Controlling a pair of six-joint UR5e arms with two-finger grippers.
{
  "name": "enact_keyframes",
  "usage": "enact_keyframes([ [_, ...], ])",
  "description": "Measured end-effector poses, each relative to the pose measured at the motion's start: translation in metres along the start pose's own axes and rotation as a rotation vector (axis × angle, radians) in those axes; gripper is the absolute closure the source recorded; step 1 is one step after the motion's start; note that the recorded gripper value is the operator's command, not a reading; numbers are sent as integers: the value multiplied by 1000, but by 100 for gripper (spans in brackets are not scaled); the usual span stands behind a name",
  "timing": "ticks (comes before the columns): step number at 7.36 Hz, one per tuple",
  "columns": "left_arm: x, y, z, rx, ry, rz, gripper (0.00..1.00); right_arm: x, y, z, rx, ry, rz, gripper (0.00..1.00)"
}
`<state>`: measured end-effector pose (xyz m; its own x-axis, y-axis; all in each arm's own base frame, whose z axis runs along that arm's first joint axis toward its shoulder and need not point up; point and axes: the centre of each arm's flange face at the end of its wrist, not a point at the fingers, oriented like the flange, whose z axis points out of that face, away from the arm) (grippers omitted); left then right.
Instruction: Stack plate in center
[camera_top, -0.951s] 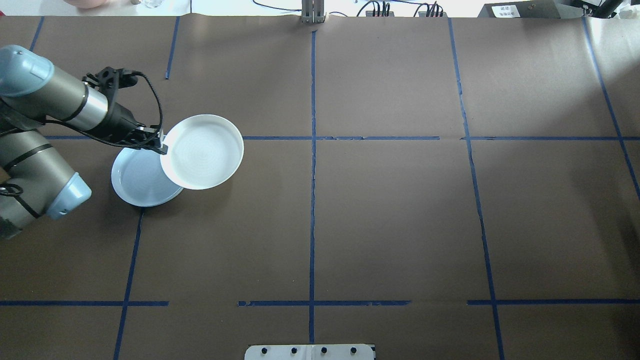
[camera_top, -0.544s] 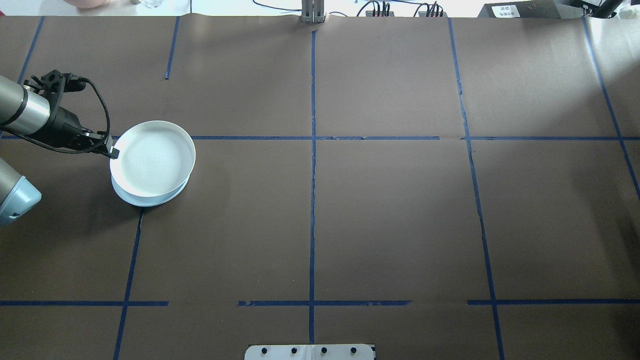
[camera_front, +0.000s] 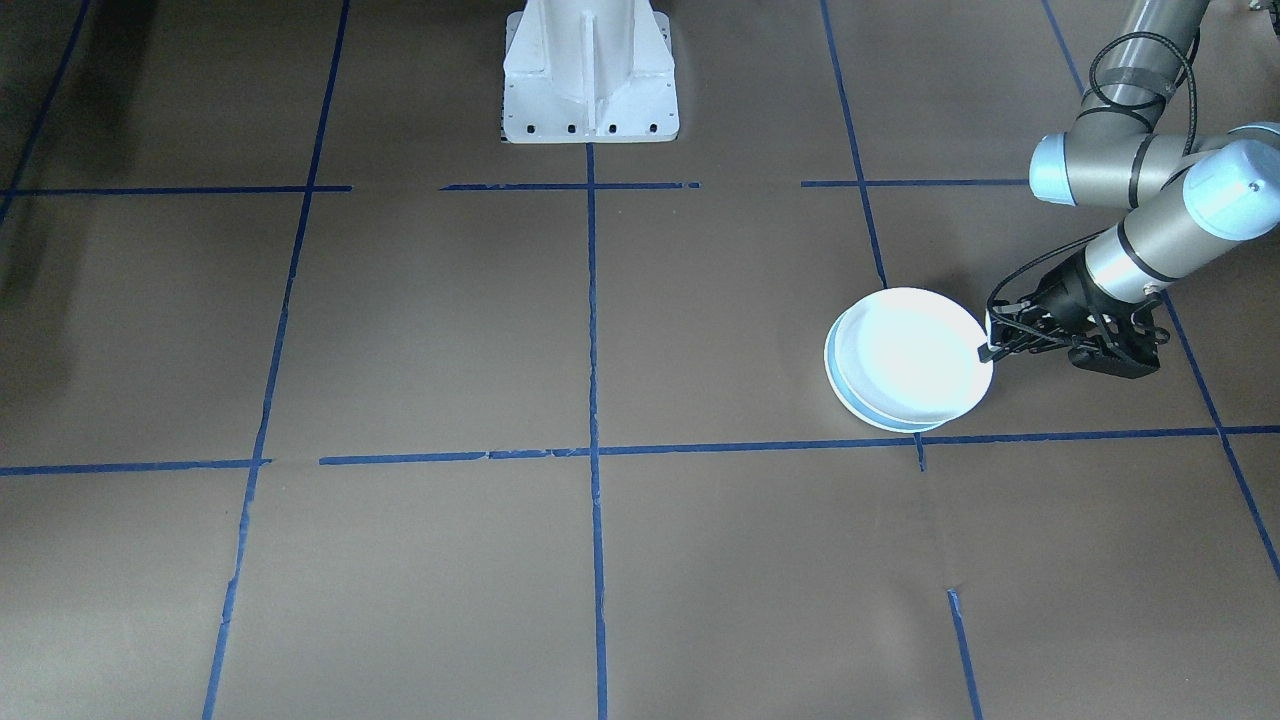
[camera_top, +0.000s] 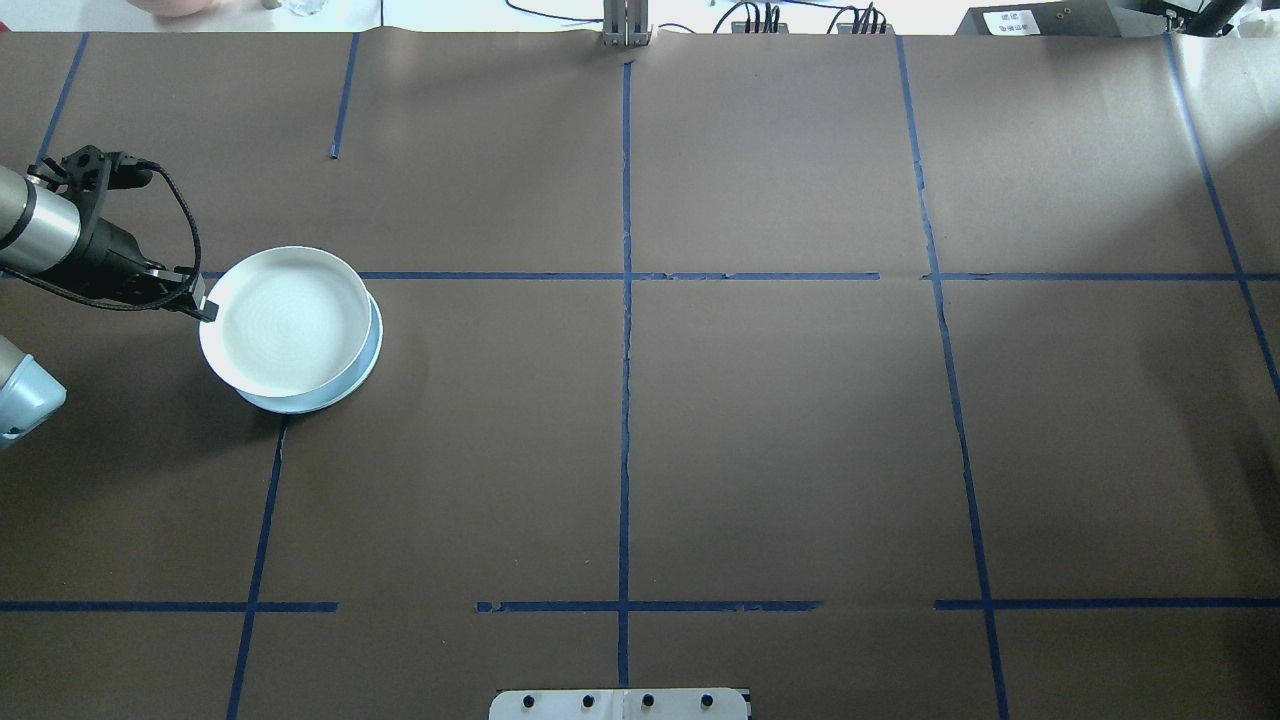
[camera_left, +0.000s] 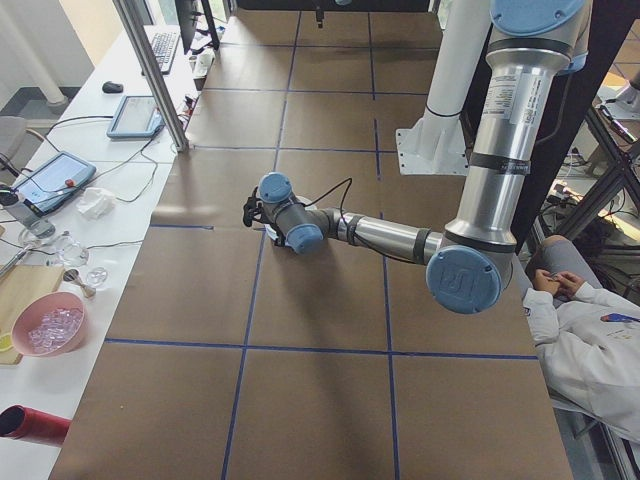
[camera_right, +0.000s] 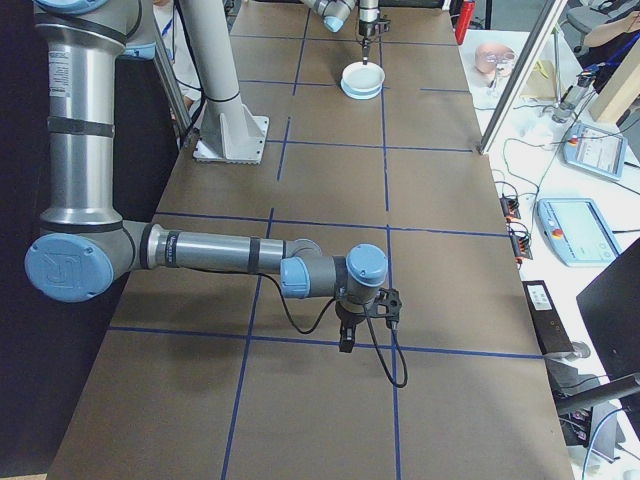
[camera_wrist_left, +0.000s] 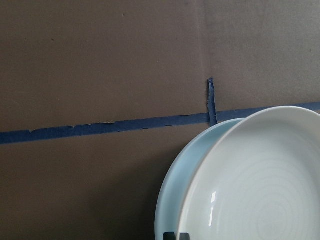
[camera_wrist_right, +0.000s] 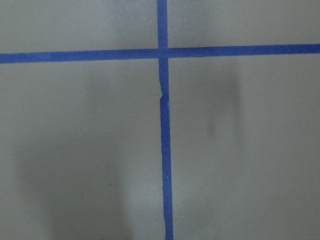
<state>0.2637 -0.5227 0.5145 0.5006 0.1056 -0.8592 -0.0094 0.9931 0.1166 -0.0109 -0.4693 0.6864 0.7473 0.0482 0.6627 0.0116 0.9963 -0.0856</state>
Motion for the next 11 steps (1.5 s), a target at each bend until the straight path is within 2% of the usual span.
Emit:
enact_keyframes([
  [1,-1,0,2,-2,-2,-3,82,0,0,0,0,0,0,0],
  [2,-1,-1,2,-3,-3,-4,29,0,0,0,0,0,0,0],
  [3,-1,-1,3,-3,-3,-3,11,0,0,0,0,0,0,0],
  [6,-4,-2,1,0,-6,1,8,0,0,0,0,0,0,0],
  [7,-14,-5,-5,15,-19,19,6,0,0,0,0,0,0,0],
  [8,-35,-13,-20,39,-56,59,1,0,0,0,0,0,0,0],
  [9,-67,-25,-45,55,-109,106,1,0,0,0,0,0,0,0],
  [11,-156,-42,-107,57,-216,186,0,0,0,0,0,0,0,0],
])
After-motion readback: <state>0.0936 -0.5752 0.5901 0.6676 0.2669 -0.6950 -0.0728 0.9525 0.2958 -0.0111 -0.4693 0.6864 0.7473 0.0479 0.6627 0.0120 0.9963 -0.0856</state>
